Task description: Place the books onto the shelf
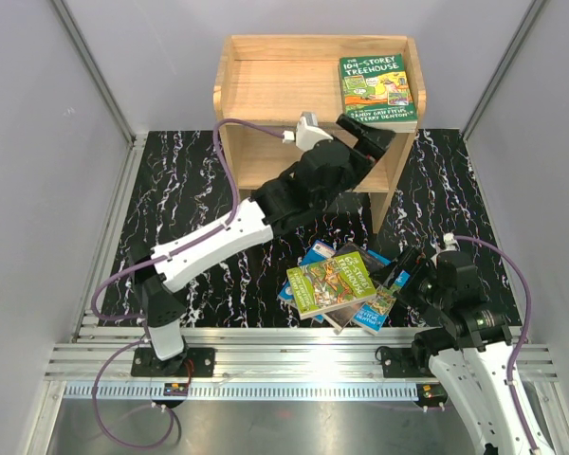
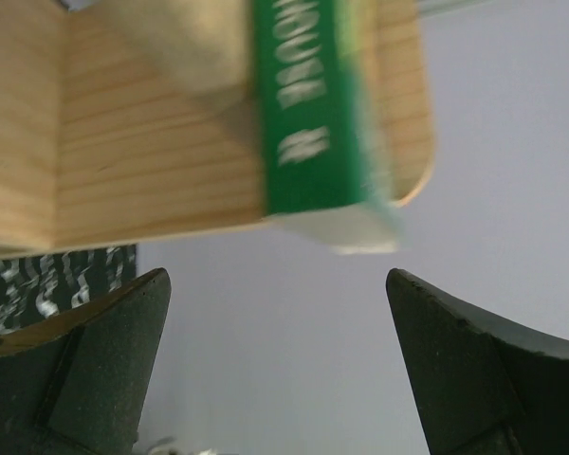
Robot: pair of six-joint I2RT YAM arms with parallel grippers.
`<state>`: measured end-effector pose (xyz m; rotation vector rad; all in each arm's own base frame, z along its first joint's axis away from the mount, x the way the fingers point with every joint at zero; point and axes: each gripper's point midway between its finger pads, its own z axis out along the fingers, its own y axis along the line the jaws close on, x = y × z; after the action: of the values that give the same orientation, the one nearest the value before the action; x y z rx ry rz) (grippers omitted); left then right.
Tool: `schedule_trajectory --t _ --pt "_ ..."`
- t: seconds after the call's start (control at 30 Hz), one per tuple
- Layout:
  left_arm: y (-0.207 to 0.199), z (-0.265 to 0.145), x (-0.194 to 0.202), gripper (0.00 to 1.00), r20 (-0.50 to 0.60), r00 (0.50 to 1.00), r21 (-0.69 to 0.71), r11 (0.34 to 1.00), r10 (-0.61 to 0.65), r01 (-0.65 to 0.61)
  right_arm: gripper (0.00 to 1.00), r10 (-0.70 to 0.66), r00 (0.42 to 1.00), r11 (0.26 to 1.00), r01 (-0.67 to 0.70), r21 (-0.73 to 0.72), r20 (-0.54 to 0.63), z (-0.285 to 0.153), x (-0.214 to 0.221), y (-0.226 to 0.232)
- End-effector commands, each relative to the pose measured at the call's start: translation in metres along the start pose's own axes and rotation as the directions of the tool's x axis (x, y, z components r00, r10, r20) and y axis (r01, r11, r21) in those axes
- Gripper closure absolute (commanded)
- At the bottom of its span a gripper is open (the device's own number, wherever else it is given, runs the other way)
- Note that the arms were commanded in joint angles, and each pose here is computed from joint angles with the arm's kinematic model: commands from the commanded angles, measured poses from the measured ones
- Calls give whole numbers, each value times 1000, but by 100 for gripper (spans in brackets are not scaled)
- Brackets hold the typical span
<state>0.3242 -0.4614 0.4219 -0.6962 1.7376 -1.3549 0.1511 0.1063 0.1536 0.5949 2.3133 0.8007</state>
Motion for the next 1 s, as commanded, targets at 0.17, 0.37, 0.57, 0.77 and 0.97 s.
schedule_trajectory --t 0.17,0.37,0.57,0.77,0.97 --pt "3 -41 5 1 -119 990 13 997 73 -72 0 4 999 1000 -4 2 44 4 -11 3" --pt "60 -87 -3 1 -229 924 -89 938 307 -334 0 9 999 1000 -9 1 49 3 -11 3" --pt "192 -153 -17 1 -367 799 -203 797 476 -568 0 26 1000 999 -27 36 10 11 -8 -1" --pt "276 -189 -7 1 -514 729 -130 799 453 -588 0 70 995 995 -65 71 -77 38 3 -10" --pt "330 -170 -7 1 -580 701 -177 775 415 -606 0 103 987 990 -90 109 -122 58 6 -17"
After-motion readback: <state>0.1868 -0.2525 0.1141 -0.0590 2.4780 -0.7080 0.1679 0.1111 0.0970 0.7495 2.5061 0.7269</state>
